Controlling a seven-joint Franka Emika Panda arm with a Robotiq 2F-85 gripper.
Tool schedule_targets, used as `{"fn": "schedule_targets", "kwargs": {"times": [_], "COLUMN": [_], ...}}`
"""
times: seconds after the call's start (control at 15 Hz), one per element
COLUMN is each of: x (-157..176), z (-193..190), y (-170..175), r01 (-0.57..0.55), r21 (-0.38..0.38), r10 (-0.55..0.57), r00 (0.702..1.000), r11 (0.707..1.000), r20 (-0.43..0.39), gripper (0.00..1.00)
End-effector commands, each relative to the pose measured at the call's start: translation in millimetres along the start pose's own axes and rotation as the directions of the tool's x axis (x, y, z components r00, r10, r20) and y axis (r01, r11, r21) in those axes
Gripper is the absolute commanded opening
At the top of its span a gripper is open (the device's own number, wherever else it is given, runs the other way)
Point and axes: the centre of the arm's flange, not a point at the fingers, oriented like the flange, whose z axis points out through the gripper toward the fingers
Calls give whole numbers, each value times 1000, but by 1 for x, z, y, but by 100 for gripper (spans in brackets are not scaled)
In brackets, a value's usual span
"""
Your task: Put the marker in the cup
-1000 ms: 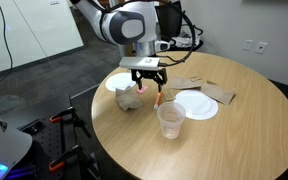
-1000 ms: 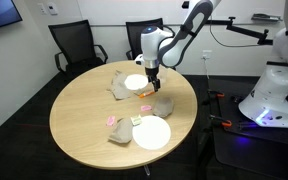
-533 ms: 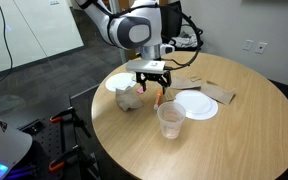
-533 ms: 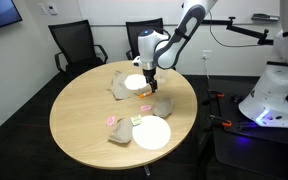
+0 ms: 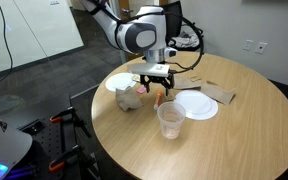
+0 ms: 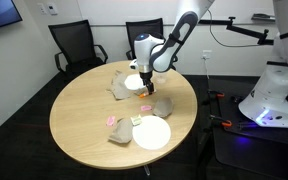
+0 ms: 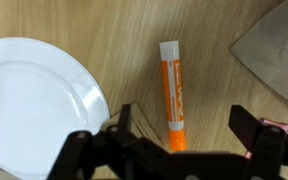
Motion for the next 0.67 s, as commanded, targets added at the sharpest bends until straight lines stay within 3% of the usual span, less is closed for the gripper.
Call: {"fn": "schedule_targets", "kwargs": {"times": [0.0,0.27,0.33,0.6], "x": [10,16,17,18], "z": [7,16,18,23], "y": [6,3,3,3], "r01": [20,25,25,25], "r21": [26,41,44,54], "r10": [-20,-25,-25,-25], "r00": [1000,1000,1000,1000], "r11": [999,999,999,998], "r20": [4,6,8,10], "gripper": [100,99,79,56]}}
